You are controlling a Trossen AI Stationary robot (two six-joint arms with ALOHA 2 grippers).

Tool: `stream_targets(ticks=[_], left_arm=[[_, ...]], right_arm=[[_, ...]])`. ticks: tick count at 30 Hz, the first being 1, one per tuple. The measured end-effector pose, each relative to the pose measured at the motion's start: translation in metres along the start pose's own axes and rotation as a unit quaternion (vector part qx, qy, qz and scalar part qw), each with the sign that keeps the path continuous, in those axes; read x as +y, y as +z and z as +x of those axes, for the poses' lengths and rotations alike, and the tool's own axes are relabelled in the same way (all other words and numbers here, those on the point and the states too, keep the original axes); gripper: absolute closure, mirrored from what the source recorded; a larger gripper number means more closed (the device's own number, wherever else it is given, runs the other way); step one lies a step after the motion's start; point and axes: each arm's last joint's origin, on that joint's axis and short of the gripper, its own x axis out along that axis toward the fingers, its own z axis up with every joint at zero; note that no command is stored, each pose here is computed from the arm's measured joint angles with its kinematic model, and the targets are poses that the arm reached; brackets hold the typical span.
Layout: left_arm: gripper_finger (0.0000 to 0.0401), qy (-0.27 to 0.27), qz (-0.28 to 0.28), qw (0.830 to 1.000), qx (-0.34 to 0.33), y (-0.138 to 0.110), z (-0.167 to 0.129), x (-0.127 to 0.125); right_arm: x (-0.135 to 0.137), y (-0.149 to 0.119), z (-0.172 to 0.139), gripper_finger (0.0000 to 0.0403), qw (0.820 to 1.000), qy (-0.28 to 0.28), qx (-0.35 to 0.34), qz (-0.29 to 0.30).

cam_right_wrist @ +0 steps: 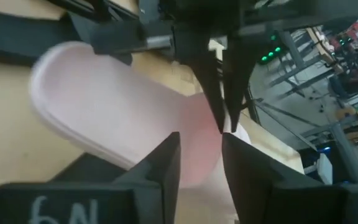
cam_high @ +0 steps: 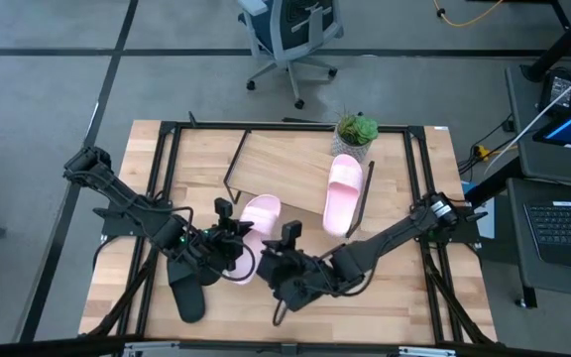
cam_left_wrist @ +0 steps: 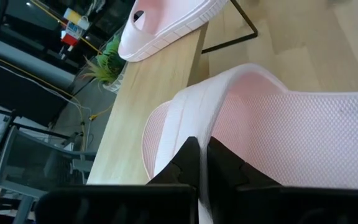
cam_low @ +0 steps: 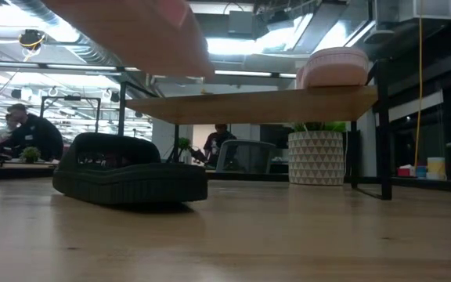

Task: Pick and place slides into the shelf
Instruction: Put the pink slide on the shelf

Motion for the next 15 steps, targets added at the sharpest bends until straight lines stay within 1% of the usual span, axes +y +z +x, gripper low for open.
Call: stream_targets(ticks=[3,5,7,9,10,15], left_arm=[[0.0399,0.003,0.001,1.0,-0.003,0.0,-0.002,0.0],[0.0399,0.013,0.001,1.0,-0.007,0.0,-0.004,0.0],[0.0399,0.019,0.003,1.0,-0.01,0.0,-0.006,0.0],[0.0399,0.02,0.005,1.0,-0.015,0.002,-0.008,0.0],[0.0399,0.022,0.005,1.0,-0.019,0.003,-0.008,0.0],[0.0399,0.027,0.003,0.999,-0.043,0.011,-0.008,0.002]], right_arm=[[0.0,-0.001,-0.018,0.029,0.999,0.007,0.026,0.02],[0.004,-0.009,-0.029,0.0307,0.998,-0.001,0.054,0.04],[0.008,-0.017,-0.038,0.0337,0.996,-0.018,0.072,0.056],[0.013,-0.023,-0.048,0.0379,0.994,-0.03,0.082,0.069],[0.016,-0.025,-0.053,0.039,0.993,-0.033,0.082,0.074],[0.032,-0.026,-0.075,0.0395,0.993,-0.038,0.054,0.094]])
